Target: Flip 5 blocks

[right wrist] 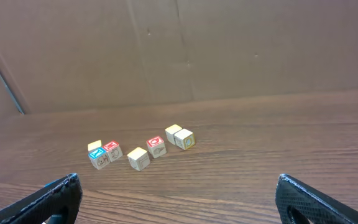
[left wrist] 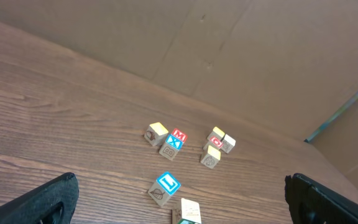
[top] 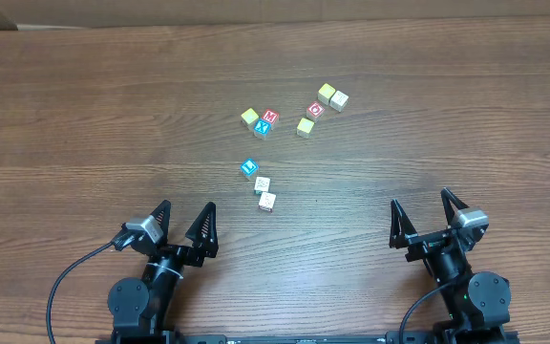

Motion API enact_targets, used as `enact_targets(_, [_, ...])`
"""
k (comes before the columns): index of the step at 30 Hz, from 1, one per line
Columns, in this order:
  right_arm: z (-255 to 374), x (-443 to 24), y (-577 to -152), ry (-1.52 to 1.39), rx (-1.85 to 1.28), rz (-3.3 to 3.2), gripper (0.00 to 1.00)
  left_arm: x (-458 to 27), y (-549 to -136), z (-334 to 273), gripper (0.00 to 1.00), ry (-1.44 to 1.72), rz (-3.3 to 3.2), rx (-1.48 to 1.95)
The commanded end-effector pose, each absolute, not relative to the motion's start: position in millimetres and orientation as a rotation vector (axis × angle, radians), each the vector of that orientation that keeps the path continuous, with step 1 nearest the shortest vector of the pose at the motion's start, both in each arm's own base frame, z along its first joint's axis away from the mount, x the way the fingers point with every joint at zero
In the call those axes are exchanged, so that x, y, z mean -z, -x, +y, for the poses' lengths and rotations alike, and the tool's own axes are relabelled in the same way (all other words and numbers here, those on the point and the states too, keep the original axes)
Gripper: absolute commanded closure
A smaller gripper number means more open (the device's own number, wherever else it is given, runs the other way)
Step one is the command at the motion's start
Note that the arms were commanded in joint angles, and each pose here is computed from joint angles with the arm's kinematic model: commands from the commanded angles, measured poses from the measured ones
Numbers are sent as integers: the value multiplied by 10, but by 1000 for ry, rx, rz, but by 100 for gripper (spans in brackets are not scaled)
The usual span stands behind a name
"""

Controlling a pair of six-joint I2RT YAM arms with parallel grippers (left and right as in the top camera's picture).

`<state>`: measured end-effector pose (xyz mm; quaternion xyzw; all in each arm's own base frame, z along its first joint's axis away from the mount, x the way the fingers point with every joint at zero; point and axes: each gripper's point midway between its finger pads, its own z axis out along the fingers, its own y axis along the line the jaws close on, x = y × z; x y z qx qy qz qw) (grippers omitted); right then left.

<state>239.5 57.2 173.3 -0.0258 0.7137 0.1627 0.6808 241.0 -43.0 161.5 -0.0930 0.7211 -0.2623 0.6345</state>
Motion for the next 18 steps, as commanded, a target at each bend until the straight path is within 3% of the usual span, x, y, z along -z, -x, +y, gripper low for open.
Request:
enact_targets(1, [571, -1716, -2394, 74, -352, 1596, 0, -1631, -2401, -440, 0, 213, 1640, 618])
enact_targets(14, [571, -1716, -2394, 74, -352, 1596, 0, -1623, -2422, -356, 0, 240, 1634, 566])
enact_targets(18, [571, -1716, -2394, 74, -352, 1596, 0, -1620, -2422, -354, 0, 79, 1637, 414])
